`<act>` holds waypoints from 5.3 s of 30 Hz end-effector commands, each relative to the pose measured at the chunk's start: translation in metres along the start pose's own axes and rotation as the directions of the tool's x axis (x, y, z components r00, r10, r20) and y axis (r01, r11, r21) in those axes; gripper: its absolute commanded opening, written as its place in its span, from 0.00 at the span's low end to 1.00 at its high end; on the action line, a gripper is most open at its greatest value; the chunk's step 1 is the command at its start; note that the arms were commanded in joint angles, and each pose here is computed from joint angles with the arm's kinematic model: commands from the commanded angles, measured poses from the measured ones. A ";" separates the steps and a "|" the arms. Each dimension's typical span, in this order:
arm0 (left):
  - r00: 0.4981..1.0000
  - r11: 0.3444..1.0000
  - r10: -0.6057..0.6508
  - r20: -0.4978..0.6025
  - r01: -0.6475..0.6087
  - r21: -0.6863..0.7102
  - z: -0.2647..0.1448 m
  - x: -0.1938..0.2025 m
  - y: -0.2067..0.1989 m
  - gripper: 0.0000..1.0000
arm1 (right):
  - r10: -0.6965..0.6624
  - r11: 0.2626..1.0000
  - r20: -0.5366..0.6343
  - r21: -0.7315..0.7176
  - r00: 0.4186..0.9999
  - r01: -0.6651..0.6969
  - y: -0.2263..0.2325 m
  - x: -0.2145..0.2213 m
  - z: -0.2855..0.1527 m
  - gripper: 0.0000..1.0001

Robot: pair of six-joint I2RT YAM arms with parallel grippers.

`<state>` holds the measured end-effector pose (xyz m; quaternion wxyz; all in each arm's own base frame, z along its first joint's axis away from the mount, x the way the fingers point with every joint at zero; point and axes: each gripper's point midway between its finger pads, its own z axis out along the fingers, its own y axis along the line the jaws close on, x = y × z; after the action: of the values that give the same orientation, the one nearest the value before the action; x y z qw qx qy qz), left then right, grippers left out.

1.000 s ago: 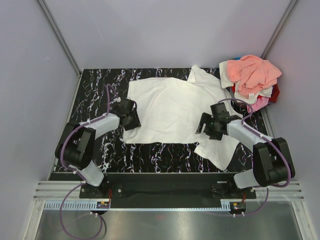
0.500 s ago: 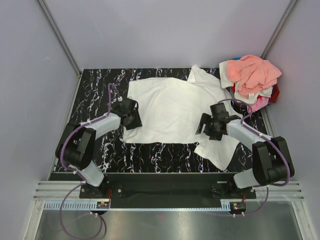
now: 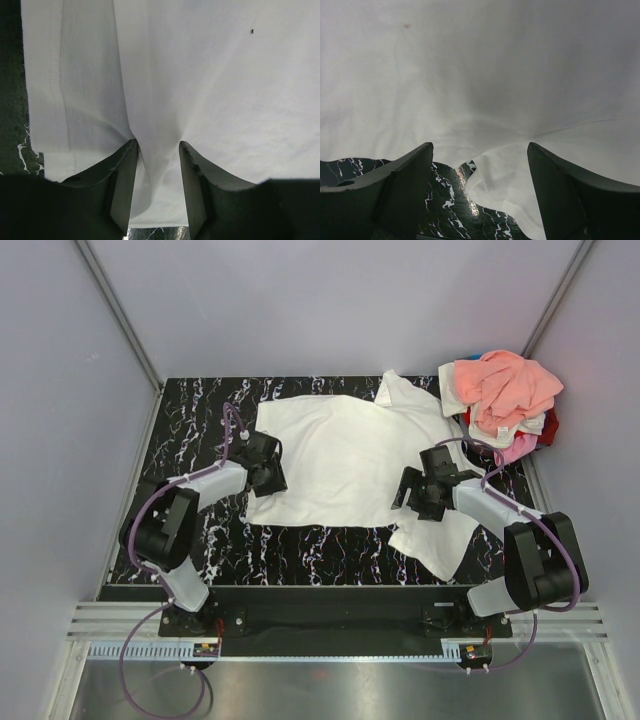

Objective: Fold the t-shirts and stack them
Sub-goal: Flatten the tshirt out

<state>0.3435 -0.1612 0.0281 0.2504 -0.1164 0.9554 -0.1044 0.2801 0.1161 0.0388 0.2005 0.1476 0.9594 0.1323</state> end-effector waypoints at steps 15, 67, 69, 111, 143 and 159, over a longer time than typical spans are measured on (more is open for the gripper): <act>0.997 0.999 0.025 0.075 -0.022 -0.042 0.005 -0.030 -0.006 0.35 | -0.011 1.000 0.003 -0.027 1.000 0.011 0.008 -0.003 0.003 0.82; 0.945 0.951 -0.244 0.217 0.277 -0.137 -0.076 0.002 0.128 0.60 | -0.020 0.999 0.001 -0.035 1.000 0.020 0.008 -0.001 0.004 0.82; 0.953 0.953 -0.235 0.192 0.265 -0.146 -0.073 0.006 0.129 0.60 | -0.025 0.999 0.000 -0.038 1.000 0.025 0.008 -0.001 0.004 0.81; 0.973 0.973 -0.164 0.163 0.187 -0.137 -0.042 -0.003 0.126 0.00 | 0.178 0.969 0.129 0.151 0.975 -0.197 -0.033 0.007 -0.060 0.89; 0.972 0.972 -0.165 0.169 0.189 -0.137 -0.044 -0.004 0.126 0.00 | 0.345 0.905 -0.088 0.296 0.934 -0.306 -0.067 0.106 -0.046 0.40; 0.968 0.971 -0.169 0.186 0.195 -0.136 -0.051 -0.005 0.126 0.00 | 0.281 0.951 -0.104 0.163 0.954 -0.262 -0.047 0.111 -0.061 0.00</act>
<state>0.2934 -0.0374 0.0251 0.2748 -0.2309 0.9324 -0.0440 0.1420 0.0939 0.0259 0.0865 0.2948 0.9486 0.0760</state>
